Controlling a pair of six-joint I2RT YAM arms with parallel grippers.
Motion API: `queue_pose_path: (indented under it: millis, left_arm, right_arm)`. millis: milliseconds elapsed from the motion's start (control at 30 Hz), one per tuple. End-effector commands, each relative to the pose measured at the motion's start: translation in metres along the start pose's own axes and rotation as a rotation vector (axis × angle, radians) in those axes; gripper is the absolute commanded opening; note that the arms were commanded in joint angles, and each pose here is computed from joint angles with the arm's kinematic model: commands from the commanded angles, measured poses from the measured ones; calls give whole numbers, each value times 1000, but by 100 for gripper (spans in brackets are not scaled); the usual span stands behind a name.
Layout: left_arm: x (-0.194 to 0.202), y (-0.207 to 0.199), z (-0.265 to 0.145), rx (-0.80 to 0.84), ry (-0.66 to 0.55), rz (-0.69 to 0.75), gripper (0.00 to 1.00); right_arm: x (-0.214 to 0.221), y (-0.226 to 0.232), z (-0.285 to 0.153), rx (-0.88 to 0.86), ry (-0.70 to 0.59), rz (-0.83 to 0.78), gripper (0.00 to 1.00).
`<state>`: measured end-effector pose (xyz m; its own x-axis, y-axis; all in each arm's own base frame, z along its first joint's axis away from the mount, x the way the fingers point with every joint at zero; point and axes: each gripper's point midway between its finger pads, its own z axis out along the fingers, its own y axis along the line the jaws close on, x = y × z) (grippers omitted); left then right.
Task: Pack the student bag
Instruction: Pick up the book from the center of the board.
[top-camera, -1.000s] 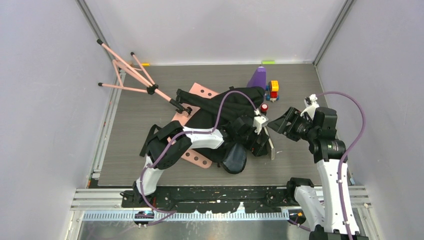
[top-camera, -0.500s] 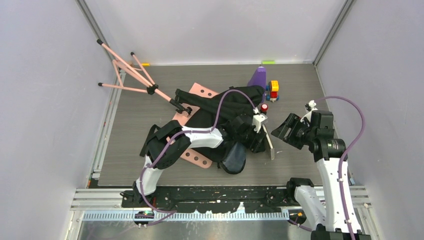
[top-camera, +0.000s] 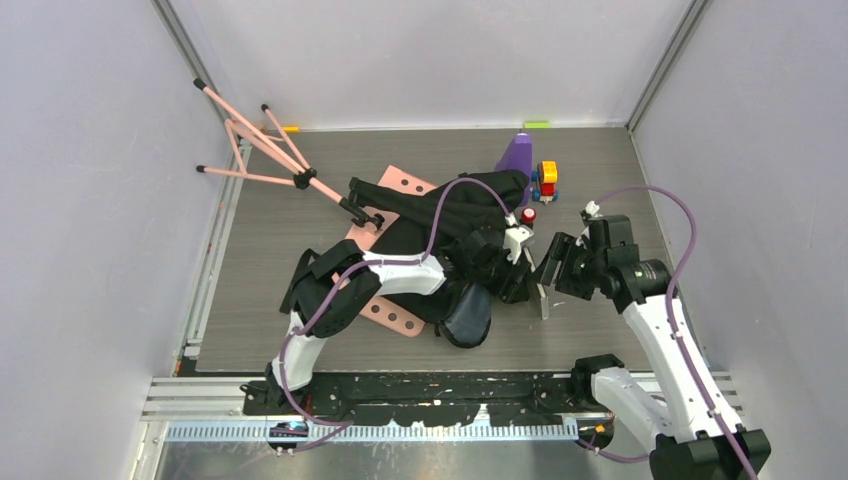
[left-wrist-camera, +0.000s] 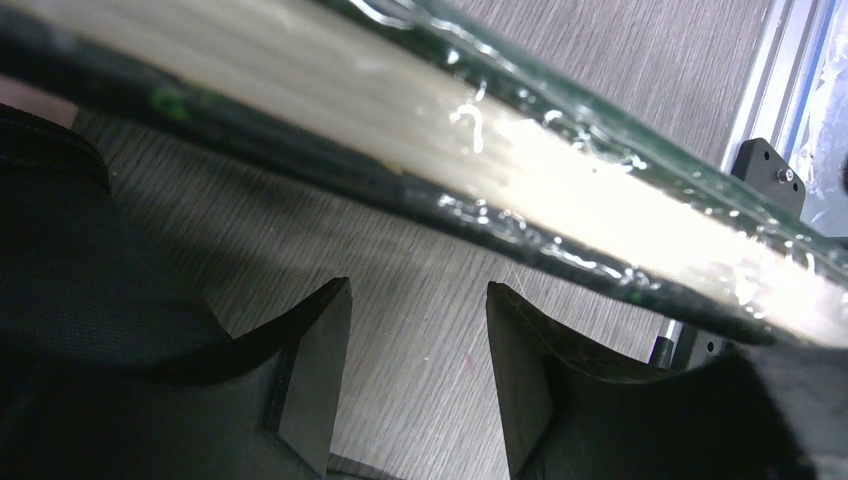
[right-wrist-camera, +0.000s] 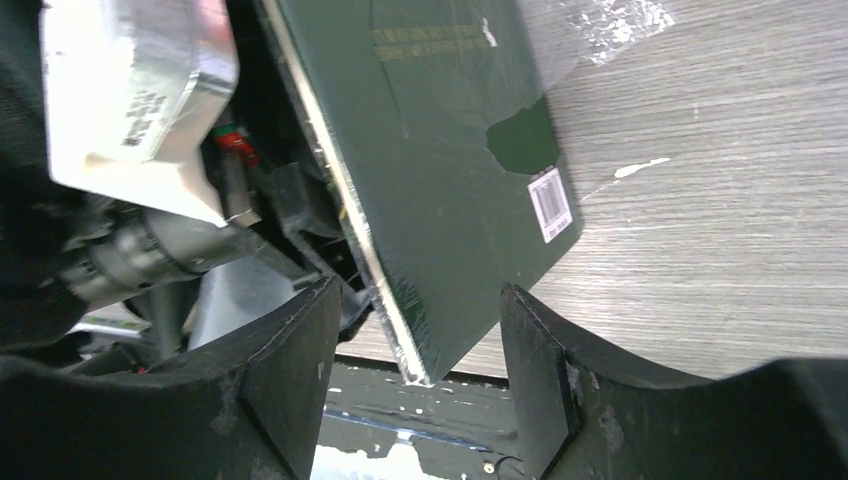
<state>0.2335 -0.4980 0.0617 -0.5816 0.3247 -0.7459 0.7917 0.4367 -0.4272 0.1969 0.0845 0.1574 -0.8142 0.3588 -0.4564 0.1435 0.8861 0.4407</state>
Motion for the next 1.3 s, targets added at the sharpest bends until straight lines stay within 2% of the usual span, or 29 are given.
queue_pose_path:
  millis: [0,100,333,400,433,467,500,567,767,1033,1267]
  left_arm:
    - [-34,35,-22,-94,-75,-83,54]
    - [-37,35,-26,-100,-78,-76,54]
    - [-45,28,-40,-100,-93,-61,55]
    - [-48,25,-46,-100,-96,-55,55]
    - [-49,24,-50,-100,-96,-49,56]
    - [-51,21,-55,-100,-98,-40,57]
    - [-53,19,-61,-98,-99,-29,59]
    - [-57,11,-74,-90,-102,-1,63]
    - [-78,-24,-130,-66,-109,112,73]
    - [-99,-53,-209,-123,-86,225,84]
    - [-95,-91,-270,-31,-23,261,92]
  right_arm:
    - [-10,-7,2,111,-38,-21,64]
    - [-15,-18,7,198,-67,-36,60]
    - [-25,-22,27,265,-112,-113,50]
    - [-26,-18,34,250,-117,-140,43]
    - [-27,-17,36,245,-120,-142,31]
    - [-31,-16,36,246,-136,-135,25]
    - [-33,-15,34,248,-153,-118,11]
    - [-43,-16,26,267,-207,-94,2]
    - [-77,-15,-8,325,-348,-73,1]
    - [-104,33,-37,130,-440,-26,1]
    - [-104,63,-58,-33,-456,10,1]
